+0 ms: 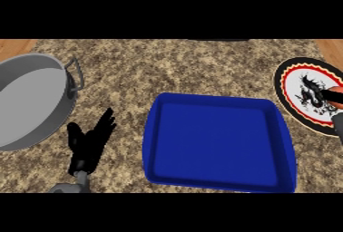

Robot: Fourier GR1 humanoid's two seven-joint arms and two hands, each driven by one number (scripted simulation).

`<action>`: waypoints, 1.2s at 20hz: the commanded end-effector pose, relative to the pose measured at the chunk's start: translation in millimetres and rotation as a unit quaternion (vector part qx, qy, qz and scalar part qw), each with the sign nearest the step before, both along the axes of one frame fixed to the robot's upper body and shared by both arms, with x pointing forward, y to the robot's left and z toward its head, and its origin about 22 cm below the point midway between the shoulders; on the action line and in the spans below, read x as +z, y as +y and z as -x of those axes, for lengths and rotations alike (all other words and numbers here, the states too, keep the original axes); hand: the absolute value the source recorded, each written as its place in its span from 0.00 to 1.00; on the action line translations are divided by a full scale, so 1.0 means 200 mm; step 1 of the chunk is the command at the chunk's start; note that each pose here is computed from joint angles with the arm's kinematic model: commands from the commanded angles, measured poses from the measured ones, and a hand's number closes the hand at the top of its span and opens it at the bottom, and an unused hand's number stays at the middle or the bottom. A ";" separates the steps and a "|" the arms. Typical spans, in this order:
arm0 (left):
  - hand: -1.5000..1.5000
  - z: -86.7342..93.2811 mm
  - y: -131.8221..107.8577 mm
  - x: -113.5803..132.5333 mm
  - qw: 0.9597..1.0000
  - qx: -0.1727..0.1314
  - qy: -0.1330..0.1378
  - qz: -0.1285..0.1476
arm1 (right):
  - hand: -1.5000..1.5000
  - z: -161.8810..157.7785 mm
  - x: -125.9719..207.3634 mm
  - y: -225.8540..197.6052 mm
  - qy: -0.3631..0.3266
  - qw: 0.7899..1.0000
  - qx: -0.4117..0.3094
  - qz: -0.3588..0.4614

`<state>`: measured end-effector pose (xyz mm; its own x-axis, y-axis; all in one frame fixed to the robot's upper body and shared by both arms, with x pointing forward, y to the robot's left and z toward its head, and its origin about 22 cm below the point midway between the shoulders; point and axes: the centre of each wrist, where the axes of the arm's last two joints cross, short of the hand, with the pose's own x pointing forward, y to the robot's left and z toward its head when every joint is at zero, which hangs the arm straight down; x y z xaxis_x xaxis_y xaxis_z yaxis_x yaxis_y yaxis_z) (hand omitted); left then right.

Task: Pick the squash from the tray and place it in the plate

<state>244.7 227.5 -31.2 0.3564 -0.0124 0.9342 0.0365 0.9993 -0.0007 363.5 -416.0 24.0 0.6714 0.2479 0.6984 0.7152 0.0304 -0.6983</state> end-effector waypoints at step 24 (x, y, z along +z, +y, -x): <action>0.50 0.13 0.14 -0.09 1.000 0.023 0.013 -0.007 | 0.00 0.56 -0.39 -0.07 -0.259 0.947 0.166 -0.092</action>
